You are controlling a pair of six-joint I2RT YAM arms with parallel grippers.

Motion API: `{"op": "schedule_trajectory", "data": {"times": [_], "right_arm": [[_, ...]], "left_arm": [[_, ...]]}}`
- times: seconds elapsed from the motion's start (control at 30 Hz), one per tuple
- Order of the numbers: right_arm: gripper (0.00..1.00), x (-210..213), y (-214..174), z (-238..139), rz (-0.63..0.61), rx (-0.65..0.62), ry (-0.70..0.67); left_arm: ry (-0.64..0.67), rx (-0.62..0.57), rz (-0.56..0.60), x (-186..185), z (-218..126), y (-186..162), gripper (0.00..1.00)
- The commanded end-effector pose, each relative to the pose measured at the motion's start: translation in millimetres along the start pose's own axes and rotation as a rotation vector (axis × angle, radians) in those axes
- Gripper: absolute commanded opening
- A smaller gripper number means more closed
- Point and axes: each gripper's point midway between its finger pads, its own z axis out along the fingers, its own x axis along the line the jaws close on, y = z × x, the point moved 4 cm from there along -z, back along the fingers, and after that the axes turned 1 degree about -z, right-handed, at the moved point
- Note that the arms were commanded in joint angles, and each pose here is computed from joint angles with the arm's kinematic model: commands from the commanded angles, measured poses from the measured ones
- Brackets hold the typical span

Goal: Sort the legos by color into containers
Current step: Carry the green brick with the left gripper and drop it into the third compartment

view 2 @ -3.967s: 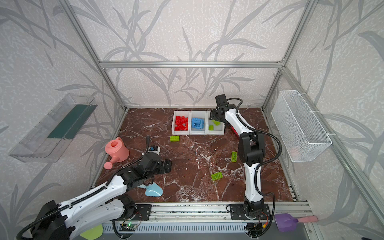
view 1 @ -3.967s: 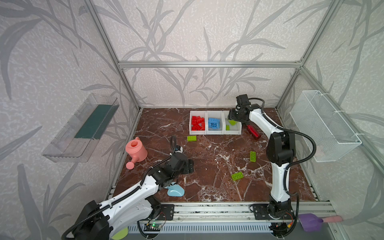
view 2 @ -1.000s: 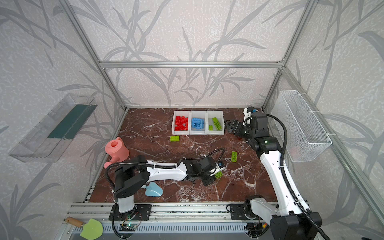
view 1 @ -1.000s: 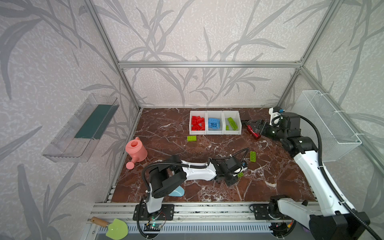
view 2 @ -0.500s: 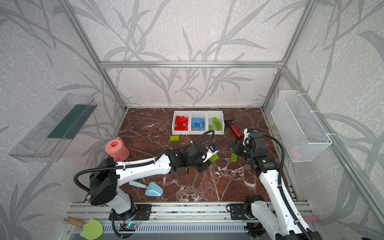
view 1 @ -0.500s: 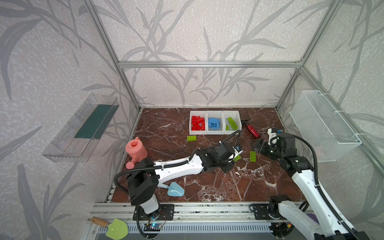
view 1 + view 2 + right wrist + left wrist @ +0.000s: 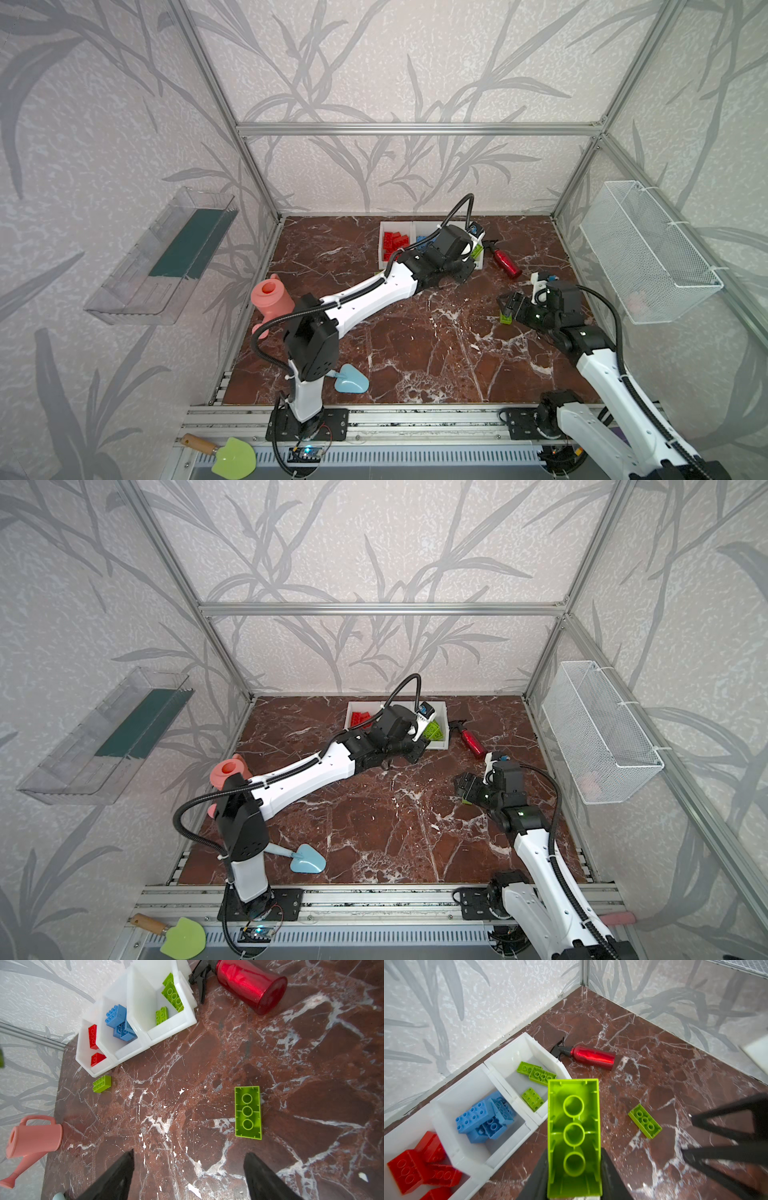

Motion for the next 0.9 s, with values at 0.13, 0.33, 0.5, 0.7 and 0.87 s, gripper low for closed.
{"op": "schedule_trajectory", "data": {"times": [0.13, 0.33, 0.5, 0.7, 0.87], "right_arm": [[0.84, -1.1, -0.5, 2.5, -0.061, -0.029, 0.015], [0.84, -4.4, -7.4, 2.5, -0.073, -0.021, 0.014], [0.84, -3.9, -7.5, 3.0, -0.072, -0.024, 0.022], [0.84, -5.0, -9.6, 5.0, -0.07, -0.019, 0.025], [0.84, -5.3, -11.0, 10.1, -0.06, -0.014, 0.033]], "left_arm": [[0.09, 0.084, -0.056, 28.5, 61.0, 1.9, 0.23], [0.104, 0.062, -0.155, 52.4, 104.5, 9.9, 0.23], [0.17, 0.049, -0.188, 70.3, 132.4, 8.9, 0.23], [0.171, 0.013, -0.28, 86.1, 153.7, 1.6, 0.23], [0.172, 0.018, -0.299, 91.2, 162.2, -6.0, 0.24]]}}
